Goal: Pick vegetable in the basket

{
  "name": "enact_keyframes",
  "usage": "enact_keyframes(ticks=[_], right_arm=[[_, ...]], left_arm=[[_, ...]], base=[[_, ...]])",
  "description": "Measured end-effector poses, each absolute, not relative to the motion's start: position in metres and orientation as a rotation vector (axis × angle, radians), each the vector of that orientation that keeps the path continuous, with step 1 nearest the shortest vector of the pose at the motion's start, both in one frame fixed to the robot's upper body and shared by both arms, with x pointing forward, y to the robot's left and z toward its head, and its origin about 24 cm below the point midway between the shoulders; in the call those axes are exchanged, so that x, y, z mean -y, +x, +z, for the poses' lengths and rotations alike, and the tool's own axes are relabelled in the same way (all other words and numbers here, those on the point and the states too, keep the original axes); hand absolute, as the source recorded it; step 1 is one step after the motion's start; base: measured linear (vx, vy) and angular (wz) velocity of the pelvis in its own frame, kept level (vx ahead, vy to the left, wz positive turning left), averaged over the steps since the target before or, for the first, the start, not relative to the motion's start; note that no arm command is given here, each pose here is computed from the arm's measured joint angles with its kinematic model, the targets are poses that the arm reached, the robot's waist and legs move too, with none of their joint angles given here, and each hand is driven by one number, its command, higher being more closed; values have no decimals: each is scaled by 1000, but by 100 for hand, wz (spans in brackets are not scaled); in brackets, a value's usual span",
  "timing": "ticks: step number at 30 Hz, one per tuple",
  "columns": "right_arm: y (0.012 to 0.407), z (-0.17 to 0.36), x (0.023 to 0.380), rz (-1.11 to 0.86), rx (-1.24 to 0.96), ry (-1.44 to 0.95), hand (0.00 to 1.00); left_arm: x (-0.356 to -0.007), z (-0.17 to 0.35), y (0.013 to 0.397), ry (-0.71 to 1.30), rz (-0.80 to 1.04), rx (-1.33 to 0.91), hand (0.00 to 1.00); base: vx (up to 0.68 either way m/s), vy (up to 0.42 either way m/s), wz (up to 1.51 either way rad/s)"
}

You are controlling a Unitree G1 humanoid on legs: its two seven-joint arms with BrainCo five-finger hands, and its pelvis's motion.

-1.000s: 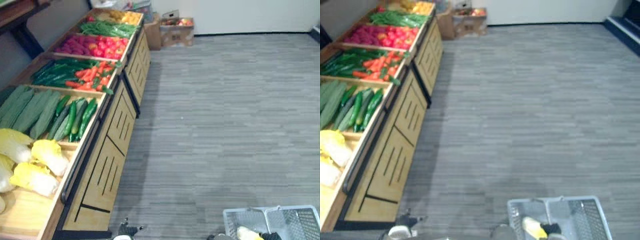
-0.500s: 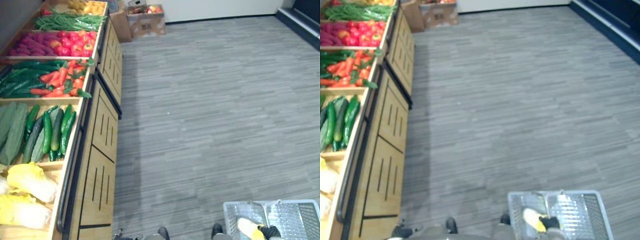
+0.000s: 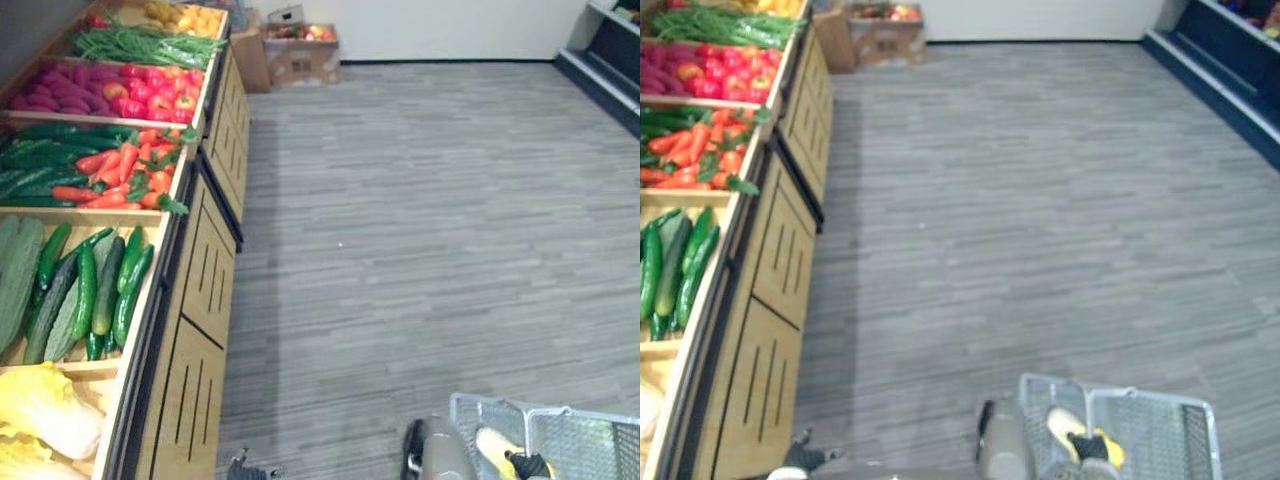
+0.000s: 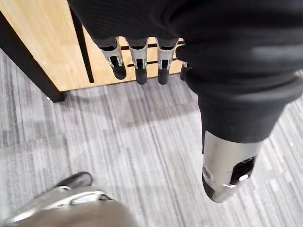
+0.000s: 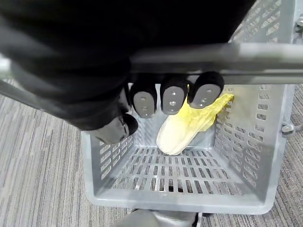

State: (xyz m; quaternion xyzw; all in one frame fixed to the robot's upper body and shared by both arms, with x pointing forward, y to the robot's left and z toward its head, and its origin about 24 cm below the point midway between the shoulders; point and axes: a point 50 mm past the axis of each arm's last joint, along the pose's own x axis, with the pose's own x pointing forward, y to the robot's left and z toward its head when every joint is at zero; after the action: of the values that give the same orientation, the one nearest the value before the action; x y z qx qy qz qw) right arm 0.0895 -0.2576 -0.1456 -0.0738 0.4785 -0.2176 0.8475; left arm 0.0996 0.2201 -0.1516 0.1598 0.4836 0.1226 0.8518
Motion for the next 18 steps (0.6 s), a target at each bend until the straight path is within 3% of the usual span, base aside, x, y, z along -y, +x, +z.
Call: enact_keyframes(ticks=[10,18], right_arm=[[78,-144,264,-550,-1004,-108,100],[89,-138,269,-564,-954,-137,100]], left_arm=[[-189,-149,120,189,300,-958,0],[-195,-137,139,155,354,-862,0]], base=[[514,-357,33],[364,-35,-1]])
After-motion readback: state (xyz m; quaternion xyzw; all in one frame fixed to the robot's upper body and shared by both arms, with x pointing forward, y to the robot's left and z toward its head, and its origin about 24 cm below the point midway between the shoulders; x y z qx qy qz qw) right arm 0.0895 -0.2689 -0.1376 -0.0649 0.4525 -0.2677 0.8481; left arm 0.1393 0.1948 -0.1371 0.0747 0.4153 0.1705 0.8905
